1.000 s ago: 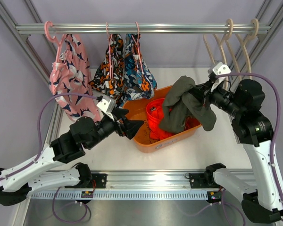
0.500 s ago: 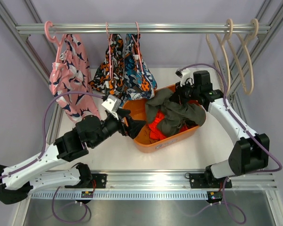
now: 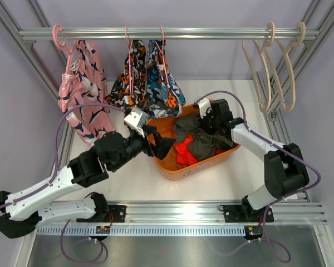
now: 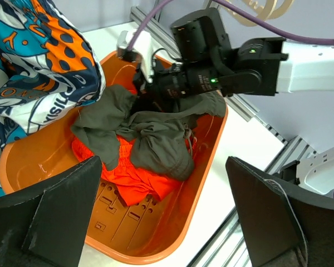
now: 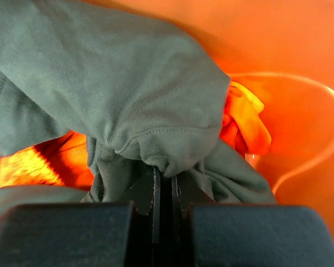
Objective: Remove the shorts from the hanger
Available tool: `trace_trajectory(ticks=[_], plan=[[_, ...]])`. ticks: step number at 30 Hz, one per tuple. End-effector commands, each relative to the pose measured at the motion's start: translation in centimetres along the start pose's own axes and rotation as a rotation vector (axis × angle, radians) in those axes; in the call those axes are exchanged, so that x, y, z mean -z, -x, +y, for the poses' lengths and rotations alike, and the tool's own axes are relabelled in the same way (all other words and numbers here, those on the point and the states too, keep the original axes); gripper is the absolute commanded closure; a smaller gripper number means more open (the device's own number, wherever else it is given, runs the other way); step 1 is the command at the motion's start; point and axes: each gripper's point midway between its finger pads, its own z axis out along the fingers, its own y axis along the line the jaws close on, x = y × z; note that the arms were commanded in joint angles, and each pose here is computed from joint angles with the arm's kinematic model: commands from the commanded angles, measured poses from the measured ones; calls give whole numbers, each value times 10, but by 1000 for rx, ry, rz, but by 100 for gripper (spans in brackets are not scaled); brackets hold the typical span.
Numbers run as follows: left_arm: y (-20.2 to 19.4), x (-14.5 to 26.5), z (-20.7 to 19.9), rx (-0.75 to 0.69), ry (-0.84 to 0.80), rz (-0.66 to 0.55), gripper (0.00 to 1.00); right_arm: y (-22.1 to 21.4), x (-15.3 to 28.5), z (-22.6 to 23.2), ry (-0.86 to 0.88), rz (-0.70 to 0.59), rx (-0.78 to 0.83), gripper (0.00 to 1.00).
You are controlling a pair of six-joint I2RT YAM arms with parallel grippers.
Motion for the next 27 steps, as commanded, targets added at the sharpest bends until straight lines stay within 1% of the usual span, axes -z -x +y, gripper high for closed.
trace_trajectory(ticks=[1,2,3,5,6,7,8,9,10,11,12,13,14,15,17,18,20,21,22,23,24,25,26,27], plan=[[29,1,-6,27,-9,-82,1,-32,-20,-11,-55,148,47,100],[28,1,-6,30,-10,-82,1,-38,-21,-7,-26,176,48,100],[27,2,-6,34,-10,-82,1,-34,-22,-7,-16,175,50,100],[28,4,-5,40,-9,-83,1,-38,-19,4,48,196,49,94],[30,7,-5,45,-10,-90,1,-33,-16,7,69,188,54,85],[29,8,-3,47,-4,-88,1,-23,-6,7,74,159,58,80],[30,10,-3,49,-5,-90,1,-19,4,14,114,152,55,74],[33,13,-2,55,-3,-102,1,-4,15,13,120,112,59,65],[33,15,1,61,9,-105,1,17,37,13,121,45,71,60],[33,16,1,65,11,-108,1,24,51,17,144,23,77,52],[35,19,3,69,15,-118,1,45,67,13,137,-29,91,41],[35,20,6,76,28,-121,1,62,88,14,132,-84,119,39],[34,21,7,79,37,-120,1,65,101,18,152,-83,120,38],[34,22,10,83,48,-121,1,90,123,16,141,-142,142,37],[33,24,14,97,72,-118,1,101,144,25,183,-156,144,36],[31,23,16,102,82,-115,1,120,160,25,185,-203,158,36],[28,24,19,118,100,-105,1,136,176,34,230,-248,138,36],[26,24,20,123,105,-101,1,155,189,35,235,-299,138,36],[24,25,21,134,112,-95,1,164,191,38,259,-313,84,36],[23,26,22,142,116,-93,1,181,196,42,289,-366,67,35],[20,25,24,145,122,-89,1,198,203,43,301,-414,48,32],[18,26,25,158,129,-85,1,208,200,47,332,-425,-43,28],[17,26,25,165,131,-84,1,232,204,49,346,-501,-53,22],[17,27,26,177,134,-87,1,239,194,52,375,-504,-77,20]])
